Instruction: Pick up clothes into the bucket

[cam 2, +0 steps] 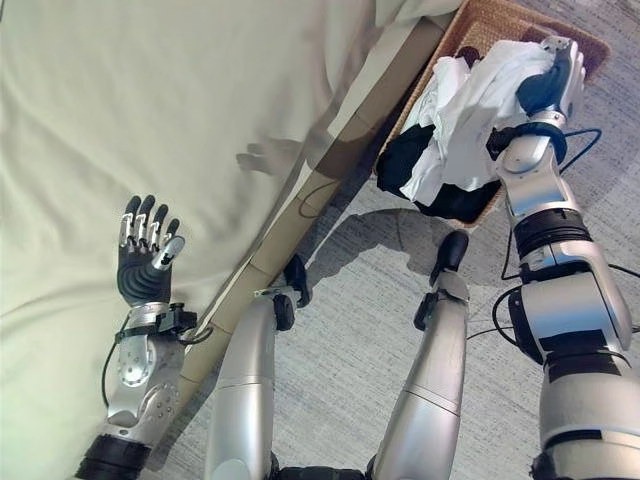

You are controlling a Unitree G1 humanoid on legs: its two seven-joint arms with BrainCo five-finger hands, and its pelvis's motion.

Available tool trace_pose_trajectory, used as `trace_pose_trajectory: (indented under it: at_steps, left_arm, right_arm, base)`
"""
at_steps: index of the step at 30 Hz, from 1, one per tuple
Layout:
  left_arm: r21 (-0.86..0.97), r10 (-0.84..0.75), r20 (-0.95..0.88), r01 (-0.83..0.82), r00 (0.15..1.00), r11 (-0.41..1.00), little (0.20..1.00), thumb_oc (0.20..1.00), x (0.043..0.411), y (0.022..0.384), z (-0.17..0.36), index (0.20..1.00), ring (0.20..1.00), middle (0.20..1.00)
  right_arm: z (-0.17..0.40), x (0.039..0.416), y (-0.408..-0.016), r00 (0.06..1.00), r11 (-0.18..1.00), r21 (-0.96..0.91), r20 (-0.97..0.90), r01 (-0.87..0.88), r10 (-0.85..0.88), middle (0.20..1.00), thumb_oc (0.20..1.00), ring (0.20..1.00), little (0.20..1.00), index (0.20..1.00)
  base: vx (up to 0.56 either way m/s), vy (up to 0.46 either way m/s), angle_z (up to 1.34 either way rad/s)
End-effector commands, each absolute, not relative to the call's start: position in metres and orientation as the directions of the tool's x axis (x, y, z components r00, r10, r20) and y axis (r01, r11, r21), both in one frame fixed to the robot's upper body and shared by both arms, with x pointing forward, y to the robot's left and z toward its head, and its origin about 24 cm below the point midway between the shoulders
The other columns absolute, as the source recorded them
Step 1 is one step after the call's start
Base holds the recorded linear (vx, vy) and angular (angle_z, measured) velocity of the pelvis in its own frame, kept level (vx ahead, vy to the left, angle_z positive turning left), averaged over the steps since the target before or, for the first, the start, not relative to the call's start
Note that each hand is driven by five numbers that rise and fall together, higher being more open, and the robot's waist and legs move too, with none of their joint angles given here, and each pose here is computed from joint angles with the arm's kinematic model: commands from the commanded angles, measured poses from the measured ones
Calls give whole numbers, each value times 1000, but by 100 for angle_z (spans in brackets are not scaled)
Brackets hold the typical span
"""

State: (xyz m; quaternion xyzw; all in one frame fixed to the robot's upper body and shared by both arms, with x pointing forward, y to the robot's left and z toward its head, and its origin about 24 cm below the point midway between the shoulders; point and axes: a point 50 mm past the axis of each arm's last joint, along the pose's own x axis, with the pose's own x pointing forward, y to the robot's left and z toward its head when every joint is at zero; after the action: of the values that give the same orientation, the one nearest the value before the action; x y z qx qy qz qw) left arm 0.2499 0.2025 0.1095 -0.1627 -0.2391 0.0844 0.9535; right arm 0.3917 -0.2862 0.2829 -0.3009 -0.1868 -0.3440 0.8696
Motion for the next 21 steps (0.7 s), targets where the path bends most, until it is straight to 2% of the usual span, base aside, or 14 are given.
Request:
trace_pose_trajectory:
  at_steps: [1, 9, 10, 11, 12, 21]
  left_arm:
    - [-391, 253, 522, -35, 814, 920, 1000, 1000, 241, 202, 128, 1000, 1000, 1000]
    - [-390, 246, 526, -26, 814, 920, 1000, 1000, 243, 200, 130, 1000, 1000, 1000]
    - [-394, 247, 527, -24, 813, 919, 1000, 1000, 244, 199, 131, 1000, 1000, 1000]
    - [-394, 247, 527, -24, 813, 919, 1000, 1000, 244, 199, 131, 1000, 1000, 1000]
    - [-392, 248, 532, -23, 809, 919, 1000, 1000, 245, 199, 132, 1000, 1000, 1000]
    - [-400, 253, 531, -24, 809, 916, 1000, 1000, 247, 200, 132, 1000, 1000, 1000]
  right_arm:
    - [299, 392, -287, 690, 545, -437, 559, 716, -459, 200, 200, 200, 200, 200]
    - [281, 392, -297, 717, 554, -458, 492, 695, -493, 200, 200, 200, 200, 200]
    - [281, 392, -295, 719, 553, -462, 501, 693, -482, 266, 266, 266, 266, 266]
    - [281, 392, -295, 719, 553, -462, 501, 693, -482, 454, 454, 454, 454, 454]
    - [282, 393, -292, 723, 547, -477, 515, 688, -460, 1000, 1000, 1000, 1000, 1000]
    - [288, 395, -281, 743, 515, -541, 548, 665, -384, 1000, 1000, 1000, 1000, 1000]
  base:
    - [0, 0, 0]
    - [4, -11, 4]
    - [7, -10, 5]
    - [2, -14, 3]
    - [0, 0, 0]
    - [0, 0, 0]
